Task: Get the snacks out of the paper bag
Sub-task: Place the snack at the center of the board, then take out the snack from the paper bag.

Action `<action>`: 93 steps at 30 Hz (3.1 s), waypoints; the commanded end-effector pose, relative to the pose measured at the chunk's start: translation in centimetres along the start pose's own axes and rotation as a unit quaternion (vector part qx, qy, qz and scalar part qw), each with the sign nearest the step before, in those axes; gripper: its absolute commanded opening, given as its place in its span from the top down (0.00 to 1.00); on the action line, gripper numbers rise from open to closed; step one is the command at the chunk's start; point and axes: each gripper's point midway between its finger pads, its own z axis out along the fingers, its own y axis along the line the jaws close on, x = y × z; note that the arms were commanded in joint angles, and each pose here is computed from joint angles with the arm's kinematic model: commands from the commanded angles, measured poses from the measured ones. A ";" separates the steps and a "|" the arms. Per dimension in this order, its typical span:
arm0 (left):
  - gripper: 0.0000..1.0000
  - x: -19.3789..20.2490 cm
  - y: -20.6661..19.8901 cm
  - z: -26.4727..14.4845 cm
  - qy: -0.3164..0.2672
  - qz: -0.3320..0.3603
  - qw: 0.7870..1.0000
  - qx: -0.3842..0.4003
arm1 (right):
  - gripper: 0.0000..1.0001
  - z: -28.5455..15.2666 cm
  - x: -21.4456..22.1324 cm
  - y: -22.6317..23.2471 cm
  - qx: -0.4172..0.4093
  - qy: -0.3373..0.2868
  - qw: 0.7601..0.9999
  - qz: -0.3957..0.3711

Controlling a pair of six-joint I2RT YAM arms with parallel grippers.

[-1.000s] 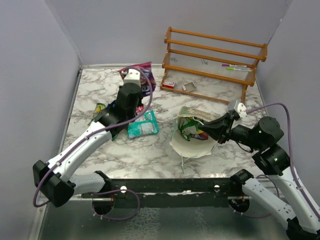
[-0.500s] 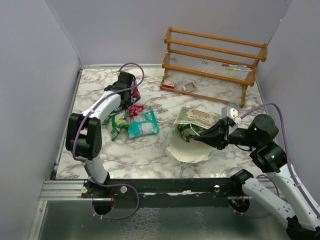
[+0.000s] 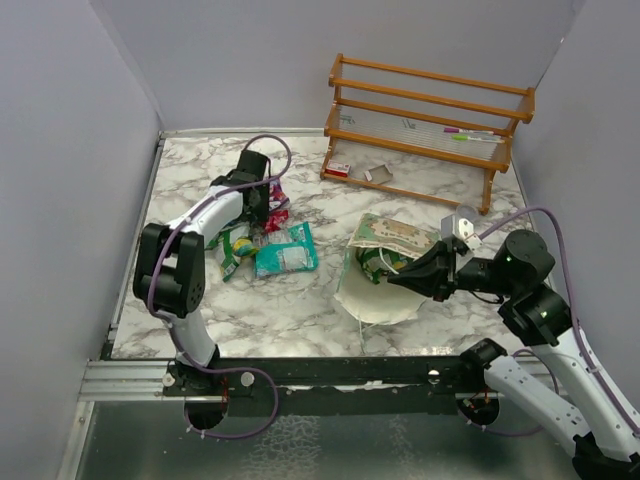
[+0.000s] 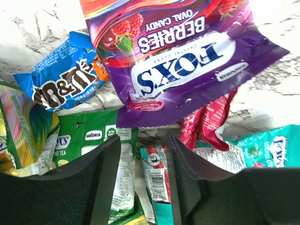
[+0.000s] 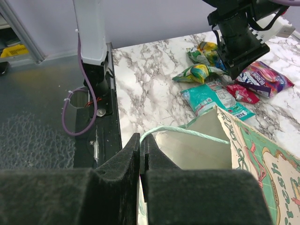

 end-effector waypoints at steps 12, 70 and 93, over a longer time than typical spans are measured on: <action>0.28 -6.3 -7.9 -19.4 -0.303 0.041 0.920 0.246 | 0.98 0.8 -0.5 0.1 -0.028 -0.007 1.000 -0.009; 0.78 16.5 -30.6 -18.6 -0.336 0.268 0.864 0.264 | 0.98 -2.4 -7.0 -1.5 0.123 -0.134 0.983 -0.006; 0.25 12.3 -30.9 -9.8 -0.305 0.314 0.888 0.139 | 0.98 -2.0 -6.5 -1.2 0.106 -0.120 0.987 -0.005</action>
